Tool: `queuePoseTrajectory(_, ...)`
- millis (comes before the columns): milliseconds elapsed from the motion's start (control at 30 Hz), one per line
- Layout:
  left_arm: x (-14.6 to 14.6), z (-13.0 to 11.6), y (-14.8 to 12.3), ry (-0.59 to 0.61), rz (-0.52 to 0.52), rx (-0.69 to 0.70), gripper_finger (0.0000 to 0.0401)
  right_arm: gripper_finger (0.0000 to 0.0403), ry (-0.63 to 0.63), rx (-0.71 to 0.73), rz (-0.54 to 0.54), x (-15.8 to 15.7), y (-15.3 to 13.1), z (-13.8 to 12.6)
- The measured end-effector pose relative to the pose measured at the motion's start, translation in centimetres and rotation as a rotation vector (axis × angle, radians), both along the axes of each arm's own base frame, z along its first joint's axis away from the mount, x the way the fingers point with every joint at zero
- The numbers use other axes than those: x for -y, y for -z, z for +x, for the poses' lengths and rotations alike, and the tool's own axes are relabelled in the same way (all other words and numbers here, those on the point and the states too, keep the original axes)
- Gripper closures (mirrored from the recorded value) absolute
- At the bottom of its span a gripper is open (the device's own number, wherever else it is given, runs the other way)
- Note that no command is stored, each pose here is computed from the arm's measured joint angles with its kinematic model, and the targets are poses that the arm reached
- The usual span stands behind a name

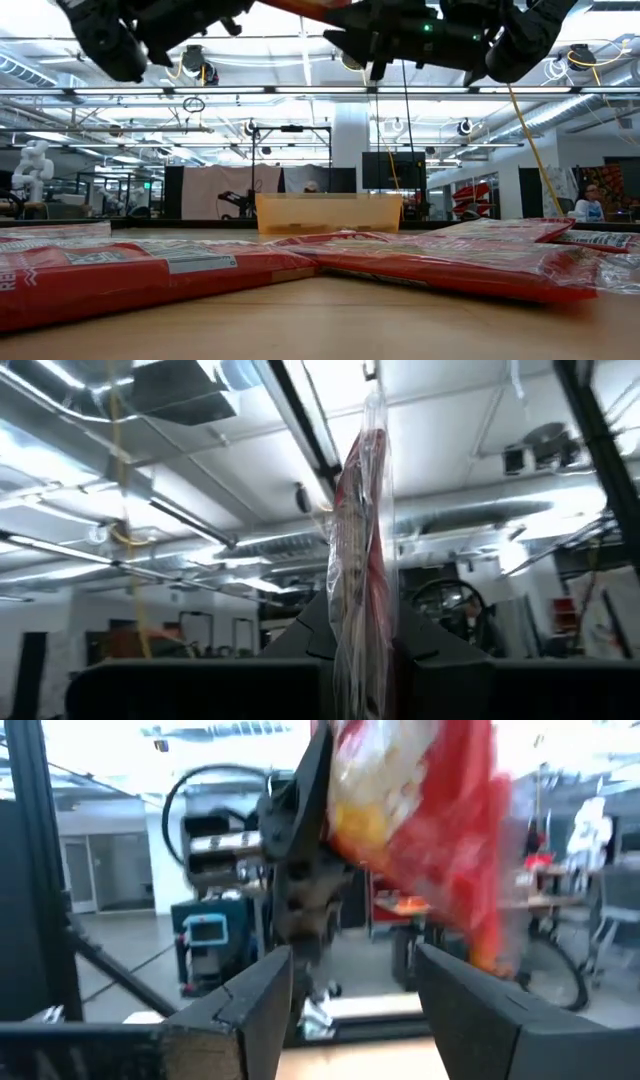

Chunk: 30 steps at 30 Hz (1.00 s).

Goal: Sort popcorn bags into baskets
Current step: Put the popcorn pack into the orange bin

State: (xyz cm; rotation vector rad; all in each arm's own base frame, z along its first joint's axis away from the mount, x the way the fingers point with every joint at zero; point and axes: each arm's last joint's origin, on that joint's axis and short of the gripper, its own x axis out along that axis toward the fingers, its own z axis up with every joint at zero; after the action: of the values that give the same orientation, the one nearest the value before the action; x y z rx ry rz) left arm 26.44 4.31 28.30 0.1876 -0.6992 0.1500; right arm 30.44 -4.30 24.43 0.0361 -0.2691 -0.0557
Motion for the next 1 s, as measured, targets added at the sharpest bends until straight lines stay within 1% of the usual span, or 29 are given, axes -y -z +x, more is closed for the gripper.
queuePoseTrajectory(67,-0.1,0.8,0.1,0.011,-0.004,-0.005,0.0372,0.0199,0.006,0.021,-0.041,-0.1,-0.2,-0.1)
queuePoseTrajectory(133,-0.1,1.3,0.3,0.029,0.001,-0.014,0.0372,0.0202,-0.014,0.036,-0.073,-0.3,-0.3,-0.1)
queuePoseTrajectory(233,-0.1,1.5,0.3,0.042,0.012,-0.014,0.0371,0.0219,-0.033,0.077,-0.094,-0.4,-0.7,-0.2)
queuePoseTrajectory(367,-0.1,1.5,0.3,0.042,0.012,-0.015,0.0371,0.0264,-0.027,0.094,-0.114,-0.4,-0.9,-0.3)
queuePoseTrajectory(467,-0.1,1.5,0.3,0.044,0.025,-0.017,0.0371,0.0302,-0.017,0.107,-0.099,-0.3,-1.0,-0.3)
queuePoseTrajectory(567,-0.1,1.4,0.2,0.045,0.031,-0.02,0.0371,0.032,0.008,0.096,-0.068,0.0,-0.9,-0.3)
queuePoseTrajectory(667,0.0,1.4,0.1,0.054,0.054,-0.022,0.0371,0.0306,-0.005,0.096,-0.069,0.0,-0.9,-0.3)
queuePoseTrajectory(867,0.0,1.4,0.1,0.08,0.059,-0.018,0.0371,0.024,-0.006,0.132,-0.076,-0.1,-1.2,-0.4)
queuePoseTrajectory(1000,0.2,1.4,0.2,0.112,0.073,-0.028,0.0371,0.0227,-0.003,0.147,-0.079,-0.1,-1.4,-0.5)
